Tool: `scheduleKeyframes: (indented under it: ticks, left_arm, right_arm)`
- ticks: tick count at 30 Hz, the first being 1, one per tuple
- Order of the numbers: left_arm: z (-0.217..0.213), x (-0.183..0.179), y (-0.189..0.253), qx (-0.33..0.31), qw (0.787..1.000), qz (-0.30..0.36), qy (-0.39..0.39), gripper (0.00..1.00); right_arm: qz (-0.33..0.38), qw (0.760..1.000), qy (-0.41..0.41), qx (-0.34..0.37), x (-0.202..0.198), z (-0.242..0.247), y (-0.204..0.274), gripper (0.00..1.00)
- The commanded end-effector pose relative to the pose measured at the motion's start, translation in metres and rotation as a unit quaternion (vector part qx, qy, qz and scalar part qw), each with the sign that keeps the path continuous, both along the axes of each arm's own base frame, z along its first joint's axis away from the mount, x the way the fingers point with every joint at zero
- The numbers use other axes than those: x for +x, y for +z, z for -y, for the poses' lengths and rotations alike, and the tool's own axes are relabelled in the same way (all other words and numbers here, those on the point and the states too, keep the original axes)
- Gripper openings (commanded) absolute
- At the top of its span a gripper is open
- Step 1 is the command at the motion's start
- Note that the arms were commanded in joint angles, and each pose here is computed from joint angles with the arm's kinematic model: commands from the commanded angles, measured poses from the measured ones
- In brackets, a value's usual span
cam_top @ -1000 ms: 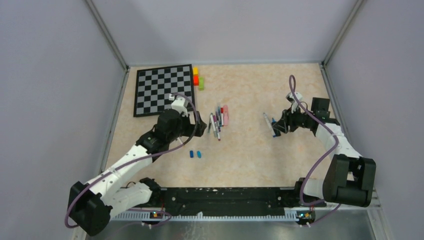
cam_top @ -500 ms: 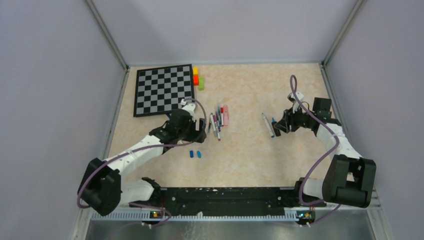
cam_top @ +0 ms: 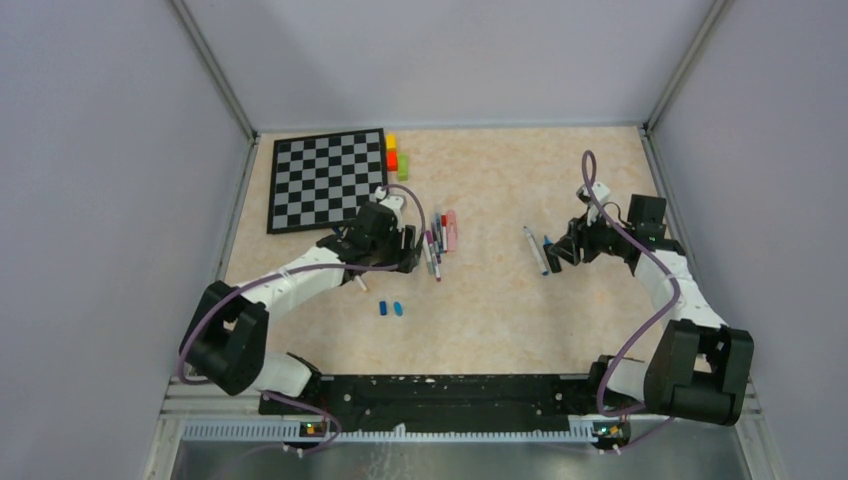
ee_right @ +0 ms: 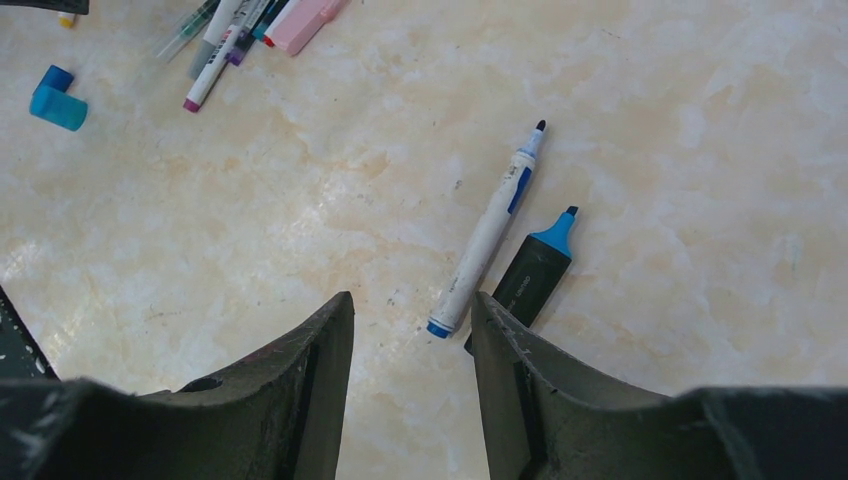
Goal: Open the pen caps
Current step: Pick up the pen from the center of the board.
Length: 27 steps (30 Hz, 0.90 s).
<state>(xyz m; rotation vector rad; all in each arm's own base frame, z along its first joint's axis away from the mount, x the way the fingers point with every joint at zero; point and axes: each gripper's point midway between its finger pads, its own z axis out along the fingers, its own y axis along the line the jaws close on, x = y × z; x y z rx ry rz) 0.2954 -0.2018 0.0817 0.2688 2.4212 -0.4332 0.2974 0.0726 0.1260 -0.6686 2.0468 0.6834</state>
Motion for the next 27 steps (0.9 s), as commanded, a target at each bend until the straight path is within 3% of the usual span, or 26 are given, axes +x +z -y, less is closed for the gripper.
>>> scheduleKeyframes:
  ticks: [1, 8, 18, 27]
  left_arm:
    - [0.006, 0.004, 0.005, -0.009, 1.000, -0.001, -0.007, 0.66]
    - [0.009, 0.012, -0.012, 0.009, 1.000, -0.026, -0.002, 0.56]
    - [0.024, 0.035, -0.023, 0.027, 0.998, -0.051, -0.008, 0.52]
    - [0.027, 0.036, -0.036, 0.039, 0.996, -0.082, -0.009, 0.43]
  right_arm:
    - [0.039, 0.999, 0.014, 0.002, 0.005, -0.001, 0.019, 0.46]
    - [0.039, 0.999, 0.016, 0.004, 0.004, -0.002, 0.019, 0.46]
    - [0.038, 0.999, 0.016, 0.003, 0.004, -0.002, 0.018, 0.46]
    - [0.039, 0.999, 0.017, 0.003, 0.004, -0.002, 0.019, 0.46]
